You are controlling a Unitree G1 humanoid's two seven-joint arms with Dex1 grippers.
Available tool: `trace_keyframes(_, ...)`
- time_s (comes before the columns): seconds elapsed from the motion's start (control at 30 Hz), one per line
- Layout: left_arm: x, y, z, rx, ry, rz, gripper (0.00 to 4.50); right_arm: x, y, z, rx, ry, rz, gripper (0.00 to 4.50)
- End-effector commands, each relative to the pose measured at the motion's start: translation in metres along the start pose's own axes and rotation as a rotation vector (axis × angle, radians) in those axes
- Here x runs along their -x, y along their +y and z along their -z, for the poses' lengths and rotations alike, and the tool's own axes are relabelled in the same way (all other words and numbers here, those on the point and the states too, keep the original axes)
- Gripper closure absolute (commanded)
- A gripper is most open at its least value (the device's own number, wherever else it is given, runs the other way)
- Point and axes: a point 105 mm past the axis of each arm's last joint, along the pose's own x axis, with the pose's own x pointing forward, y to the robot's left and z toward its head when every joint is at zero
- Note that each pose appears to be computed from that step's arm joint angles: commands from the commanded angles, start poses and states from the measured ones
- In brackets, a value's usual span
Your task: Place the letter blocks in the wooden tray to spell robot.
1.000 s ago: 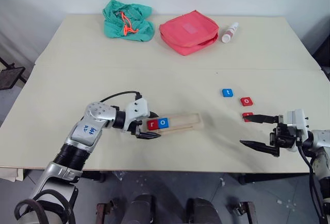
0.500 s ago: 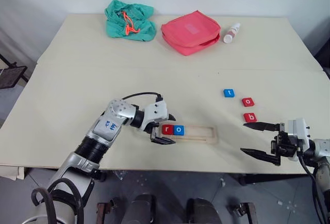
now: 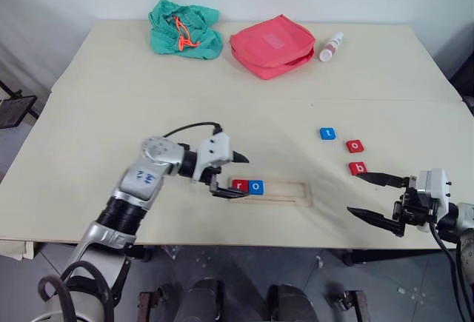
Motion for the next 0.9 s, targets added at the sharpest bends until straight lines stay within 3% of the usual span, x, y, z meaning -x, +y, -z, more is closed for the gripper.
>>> trace_keyframes(0.03, 0.017, -0.002, -0.011, -0.04, -0.084, -0.033, 0.04, 0.003, -0.009, -0.011, 0.008, -0.012, 0.105, 0.0)
trace_keyframes(0.1, 0.024, 0.001, -0.011, -0.036, -0.116, -0.071, 0.04, 0.001, -0.012, -0.014, 0.006, -0.031, 0.153, 0.0)
trace_keyframes(0.2, 0.045, 0.001, -0.009, -0.054, -0.238, -0.152, 0.04, 0.003, -0.028, -0.018, 0.004, -0.078, 0.376, 0.0)
trace_keyframes(0.37, 0.068, -0.014, 0.007, -0.044, -0.349, -0.175, 0.04, 0.011, -0.033, -0.007, -0.073, -0.02, 0.631, 0.0)
trace_keyframes(0.5, 0.072, -0.023, 0.021, -0.032, -0.361, -0.159, 0.04, 0.007, -0.026, -0.008, -0.156, -0.061, 0.658, 0.0)
trace_keyframes(0.6, 0.073, -0.028, 0.032, -0.02, -0.36, -0.141, 0.04, 0.007, -0.024, 0.006, -0.212, 0.034, 0.723, 0.0)
trace_keyframes(0.9, 0.073, -0.035, 0.044, -0.034, -0.329, -0.045, 0.04, 0.01, -0.014, 0.016, -0.255, 0.114, 0.775, 0.0)
